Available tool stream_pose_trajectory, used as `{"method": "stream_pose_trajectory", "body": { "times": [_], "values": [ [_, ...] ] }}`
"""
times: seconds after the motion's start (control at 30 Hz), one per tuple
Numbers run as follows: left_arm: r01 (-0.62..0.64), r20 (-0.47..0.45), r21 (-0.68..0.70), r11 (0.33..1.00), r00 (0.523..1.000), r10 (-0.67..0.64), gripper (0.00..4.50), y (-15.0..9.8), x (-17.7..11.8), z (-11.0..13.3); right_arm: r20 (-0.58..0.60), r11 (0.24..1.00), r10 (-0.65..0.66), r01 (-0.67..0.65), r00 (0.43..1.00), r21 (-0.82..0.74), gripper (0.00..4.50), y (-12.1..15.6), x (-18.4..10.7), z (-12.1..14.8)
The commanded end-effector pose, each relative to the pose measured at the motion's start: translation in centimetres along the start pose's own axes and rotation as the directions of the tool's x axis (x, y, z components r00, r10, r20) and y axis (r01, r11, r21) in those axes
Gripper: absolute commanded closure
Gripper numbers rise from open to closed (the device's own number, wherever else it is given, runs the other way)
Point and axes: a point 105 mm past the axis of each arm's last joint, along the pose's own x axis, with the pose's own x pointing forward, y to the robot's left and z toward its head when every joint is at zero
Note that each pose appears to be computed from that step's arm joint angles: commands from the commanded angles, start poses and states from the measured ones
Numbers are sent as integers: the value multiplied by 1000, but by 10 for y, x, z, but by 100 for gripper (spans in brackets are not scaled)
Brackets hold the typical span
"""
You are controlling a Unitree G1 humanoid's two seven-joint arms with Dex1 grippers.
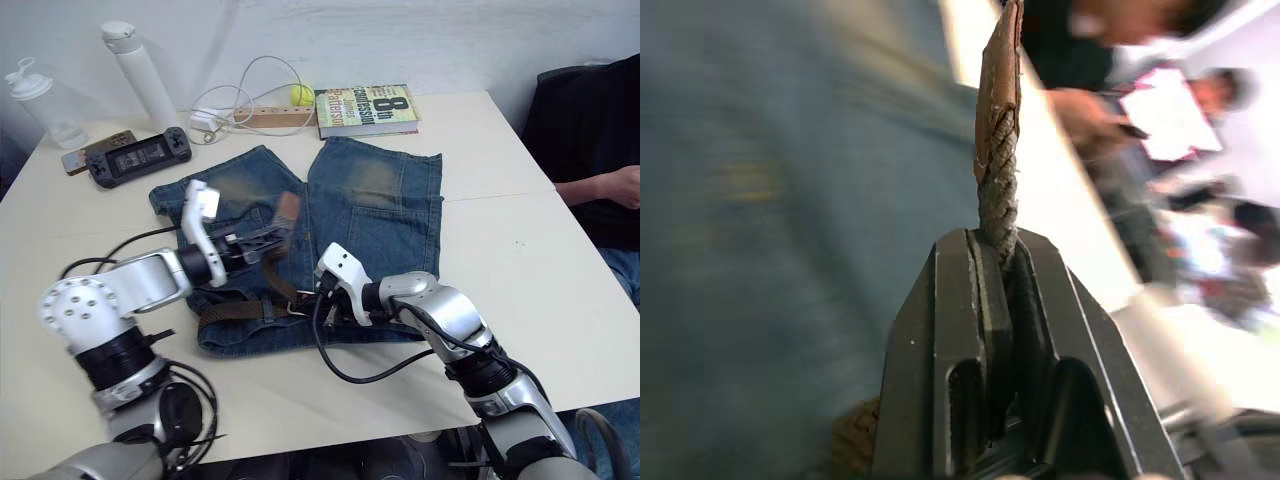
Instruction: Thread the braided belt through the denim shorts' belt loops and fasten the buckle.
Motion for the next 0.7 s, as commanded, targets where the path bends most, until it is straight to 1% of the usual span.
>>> {"method": "stream_pose_trajectory", "body": {
  "times": [0.03,0.17,0.27,0.4,0.57,0.7],
  "values": [
    [39,32,-1,999,999,-39,450,-3,-5,6,38,1000,-3,3,999,-13,447,-3,-20,14],
    [36,47,-20,999,998,-35,450,0,-4,9,52,1000,0,0,999,3,447,-6,-35,24],
    [41,62,-22,999,997,-40,450,-1,-4,13,63,1000,2,-4,998,21,447,-8,-36,27],
    [50,68,-10,999,996,-50,450,-3,-6,17,30,1000,1,-1,1000,11,447,-9,-29,22],
    [56,81,9,998,995,-57,450,-5,-10,23,34,999,34,-35,999,15,447,-4,-17,21],
    [90,93,35,995,991,-93,450,-13,-10,27,56,997,71,-73,996,19,447,2,-6,25]
  ]
}}
